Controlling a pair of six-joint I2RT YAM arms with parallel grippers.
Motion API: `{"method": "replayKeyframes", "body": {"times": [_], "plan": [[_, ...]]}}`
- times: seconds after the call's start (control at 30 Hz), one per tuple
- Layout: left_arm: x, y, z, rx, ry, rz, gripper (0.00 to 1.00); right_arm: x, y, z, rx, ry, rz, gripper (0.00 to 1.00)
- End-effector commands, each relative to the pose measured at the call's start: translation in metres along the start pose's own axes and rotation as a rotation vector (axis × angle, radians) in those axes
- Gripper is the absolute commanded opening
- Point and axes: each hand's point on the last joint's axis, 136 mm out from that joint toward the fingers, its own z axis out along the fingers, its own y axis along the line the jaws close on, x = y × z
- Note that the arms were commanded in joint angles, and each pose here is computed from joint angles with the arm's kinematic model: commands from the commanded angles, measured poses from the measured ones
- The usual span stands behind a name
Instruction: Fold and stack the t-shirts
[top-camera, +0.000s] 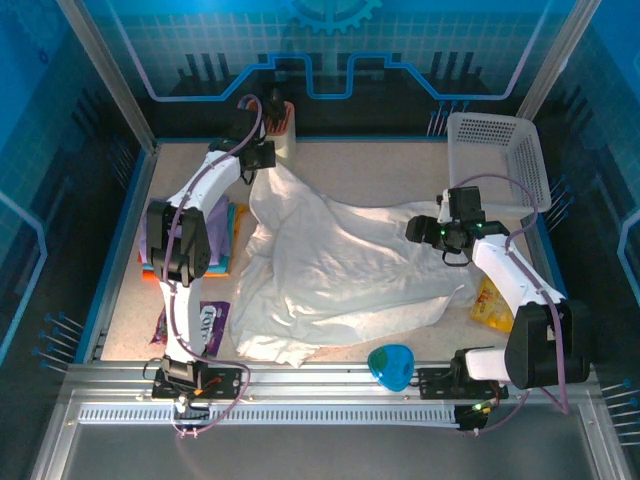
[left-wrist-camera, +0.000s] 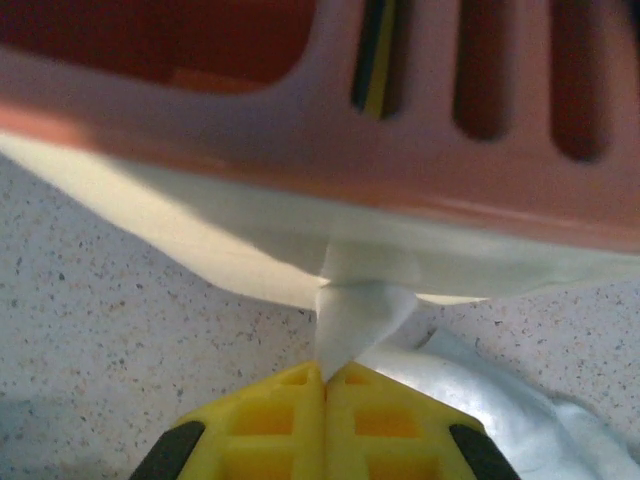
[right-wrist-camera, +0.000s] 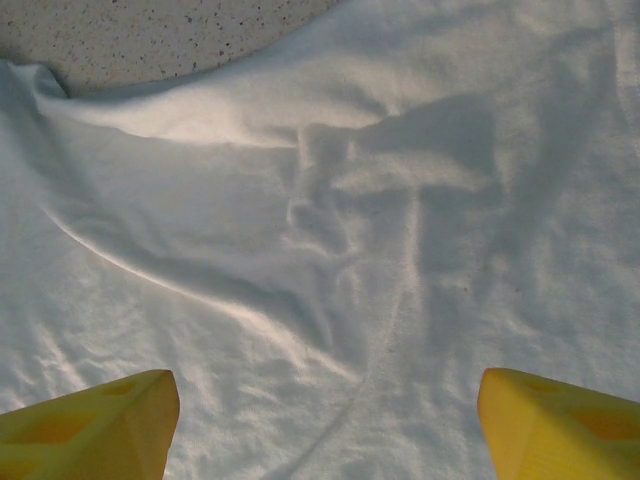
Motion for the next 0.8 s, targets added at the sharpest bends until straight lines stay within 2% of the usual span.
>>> {"method": "replayKeyframes", "body": {"times": [0.0,0.3,0.5,0.63,0.67,0.77], "plan": [[-0.048,-0.01,-0.03,0.018,-0.152,0.058,0.0,0.003,-0.003,-0.004,-0.007,0.002,0.012,0.79],[-0.082,-0.016,-0.043,0.025,-0.233,0.1,0.0,0.004,-0.003,-0.004,-0.009,0.007,0.012,0.79],[-0.079,-0.013,-0.041,0.008,-0.223,0.1,0.02,0.007,-0.005,-0.005,0.004,0.018,0.011,0.79],[-0.059,-0.007,-0.035,-0.009,-0.164,0.086,0.35,0.012,-0.007,-0.006,0.011,0.037,0.015,0.79],[-0.054,-0.005,-0.035,-0.014,-0.156,0.08,0.46,0.014,-0.007,-0.006,0.012,0.045,0.019,0.79],[-0.037,0.002,-0.039,-0.034,-0.135,0.068,0.64,0.023,-0.01,-0.012,0.029,0.07,0.039,0.8]]}}
